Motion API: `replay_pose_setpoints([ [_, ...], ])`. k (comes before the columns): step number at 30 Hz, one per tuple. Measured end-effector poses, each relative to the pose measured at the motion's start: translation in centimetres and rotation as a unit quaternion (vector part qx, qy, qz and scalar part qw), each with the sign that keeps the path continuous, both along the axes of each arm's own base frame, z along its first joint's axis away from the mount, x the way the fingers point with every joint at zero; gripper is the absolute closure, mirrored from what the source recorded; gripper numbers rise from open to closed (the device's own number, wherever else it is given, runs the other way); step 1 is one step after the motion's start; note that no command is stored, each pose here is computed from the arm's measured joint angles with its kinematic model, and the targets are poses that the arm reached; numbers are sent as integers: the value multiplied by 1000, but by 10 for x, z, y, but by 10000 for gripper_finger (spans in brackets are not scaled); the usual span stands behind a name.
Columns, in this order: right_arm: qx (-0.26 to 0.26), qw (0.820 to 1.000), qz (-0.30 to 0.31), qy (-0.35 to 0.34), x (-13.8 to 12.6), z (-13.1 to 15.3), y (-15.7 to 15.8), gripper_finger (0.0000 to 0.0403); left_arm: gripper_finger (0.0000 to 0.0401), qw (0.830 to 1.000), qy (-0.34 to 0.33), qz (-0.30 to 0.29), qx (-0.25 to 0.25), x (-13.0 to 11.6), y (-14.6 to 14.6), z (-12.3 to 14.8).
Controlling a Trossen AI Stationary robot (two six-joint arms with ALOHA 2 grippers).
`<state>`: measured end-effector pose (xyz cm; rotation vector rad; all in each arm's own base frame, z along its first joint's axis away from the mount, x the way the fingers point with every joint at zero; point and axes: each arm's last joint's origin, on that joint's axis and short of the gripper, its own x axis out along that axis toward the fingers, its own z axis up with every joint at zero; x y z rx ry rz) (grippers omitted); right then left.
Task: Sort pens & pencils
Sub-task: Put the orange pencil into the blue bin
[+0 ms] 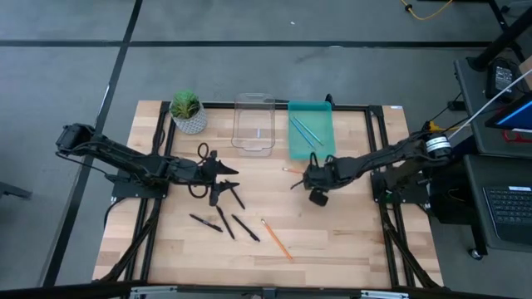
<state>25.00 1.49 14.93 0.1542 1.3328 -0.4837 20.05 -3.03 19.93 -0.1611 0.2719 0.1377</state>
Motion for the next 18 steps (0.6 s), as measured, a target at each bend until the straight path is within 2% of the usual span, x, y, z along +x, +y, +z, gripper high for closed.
replay_pose_setpoints([
  [6,-15,998,-30,-45,-19,-4,-15,336,211,1000,-2,0,0,0,0,0],
  [12,-29,994,-32,-103,-17,-6,-21,333,211,1000,-2,0,0,0,0,0],
  [15,-66,991,-43,-112,-17,-8,-24,332,211,1000,-2,0,0,0,0,0],
  [18,-75,991,-46,-104,-22,-13,-24,332,211,1000,-2,0,-1,0,0,0],
])
